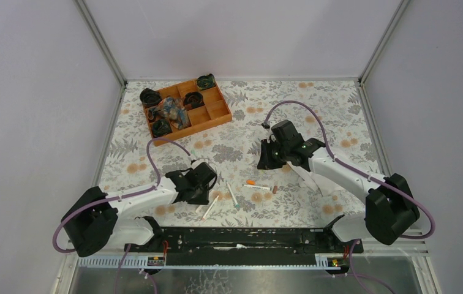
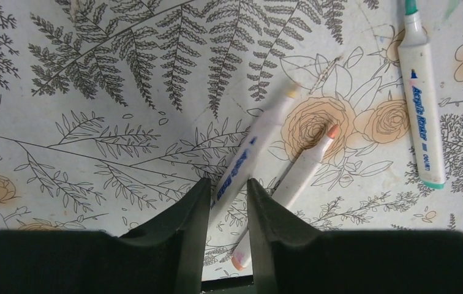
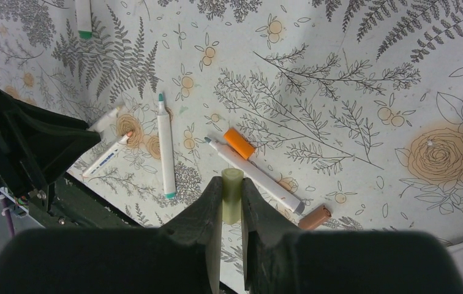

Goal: Insert the pens into the pen caps

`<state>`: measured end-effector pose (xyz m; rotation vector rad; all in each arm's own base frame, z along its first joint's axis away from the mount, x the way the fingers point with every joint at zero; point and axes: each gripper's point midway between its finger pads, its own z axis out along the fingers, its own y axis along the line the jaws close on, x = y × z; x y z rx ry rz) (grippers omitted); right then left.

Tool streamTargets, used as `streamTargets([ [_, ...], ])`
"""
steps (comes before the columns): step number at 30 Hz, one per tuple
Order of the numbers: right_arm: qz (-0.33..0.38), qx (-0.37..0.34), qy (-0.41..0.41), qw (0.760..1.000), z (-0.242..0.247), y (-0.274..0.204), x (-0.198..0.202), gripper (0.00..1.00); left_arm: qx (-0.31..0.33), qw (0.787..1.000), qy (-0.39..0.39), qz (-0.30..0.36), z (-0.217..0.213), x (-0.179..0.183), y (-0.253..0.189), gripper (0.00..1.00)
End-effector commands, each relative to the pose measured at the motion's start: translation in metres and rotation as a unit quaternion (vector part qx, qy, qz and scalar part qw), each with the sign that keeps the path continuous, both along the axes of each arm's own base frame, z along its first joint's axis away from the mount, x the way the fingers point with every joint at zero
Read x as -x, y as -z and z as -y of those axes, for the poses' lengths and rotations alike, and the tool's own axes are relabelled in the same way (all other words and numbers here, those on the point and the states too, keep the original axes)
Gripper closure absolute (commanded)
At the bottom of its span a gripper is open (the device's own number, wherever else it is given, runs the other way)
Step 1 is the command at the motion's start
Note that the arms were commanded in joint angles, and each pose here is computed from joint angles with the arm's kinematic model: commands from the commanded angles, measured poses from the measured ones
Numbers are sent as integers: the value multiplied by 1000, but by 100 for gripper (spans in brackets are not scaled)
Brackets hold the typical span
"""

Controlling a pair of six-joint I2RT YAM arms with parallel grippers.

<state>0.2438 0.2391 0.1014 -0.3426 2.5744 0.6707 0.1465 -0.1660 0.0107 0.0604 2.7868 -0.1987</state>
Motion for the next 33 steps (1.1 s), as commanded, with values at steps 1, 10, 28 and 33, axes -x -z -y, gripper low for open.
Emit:
streamTargets([
  [1, 29, -39, -2, 999, -10, -29, -7, 100, 8, 1000, -14, 14, 4, -9, 2, 75],
  [10, 26, -41, 0, 999, -10, -28, -6, 100, 23, 999, -22, 20, 8, -10, 3, 88],
  [28, 26, -83, 41, 995, -26, -41, -24, 100, 160, 972, -15, 171, 35, -45, -52, 100],
  [33, 28, -113, 58, 991, -35, -45, -31, 100, 214, 951, 31, 219, 47, -45, -84, 100],
])
